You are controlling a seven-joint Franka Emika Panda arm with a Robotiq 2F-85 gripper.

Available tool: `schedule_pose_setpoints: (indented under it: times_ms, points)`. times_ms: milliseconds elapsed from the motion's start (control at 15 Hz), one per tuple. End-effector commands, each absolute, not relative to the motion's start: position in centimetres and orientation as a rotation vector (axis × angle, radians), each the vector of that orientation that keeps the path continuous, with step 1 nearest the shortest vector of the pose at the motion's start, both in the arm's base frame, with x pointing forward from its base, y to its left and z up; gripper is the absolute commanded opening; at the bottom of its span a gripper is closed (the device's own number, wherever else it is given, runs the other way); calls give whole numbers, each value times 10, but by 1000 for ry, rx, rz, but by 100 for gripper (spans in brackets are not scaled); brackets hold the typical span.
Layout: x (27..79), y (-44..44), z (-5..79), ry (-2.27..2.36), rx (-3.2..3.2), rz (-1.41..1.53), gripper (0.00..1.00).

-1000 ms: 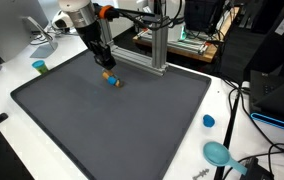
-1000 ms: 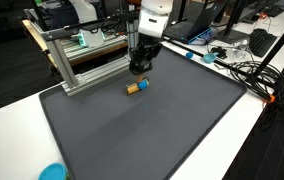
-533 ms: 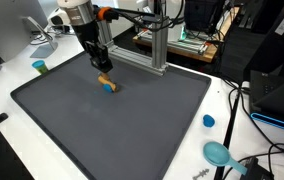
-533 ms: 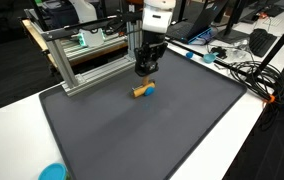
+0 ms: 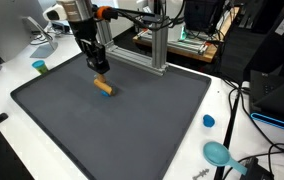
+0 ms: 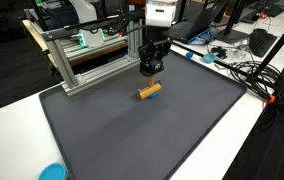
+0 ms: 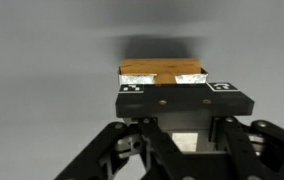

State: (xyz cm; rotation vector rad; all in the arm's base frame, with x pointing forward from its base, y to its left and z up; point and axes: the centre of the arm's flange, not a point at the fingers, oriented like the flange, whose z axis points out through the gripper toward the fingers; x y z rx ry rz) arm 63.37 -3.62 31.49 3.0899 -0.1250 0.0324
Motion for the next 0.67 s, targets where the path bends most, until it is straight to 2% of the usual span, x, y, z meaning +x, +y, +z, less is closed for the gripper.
schedule_pose_setpoints:
  times_ms: [0, 400, 600]
  points:
    - [628, -32, 327, -117, 3120, 121, 22]
    - [634, -32, 314, -172, 3057, 12, 22]
    - [643, -41, 315, -367, 2997, 178, 22]
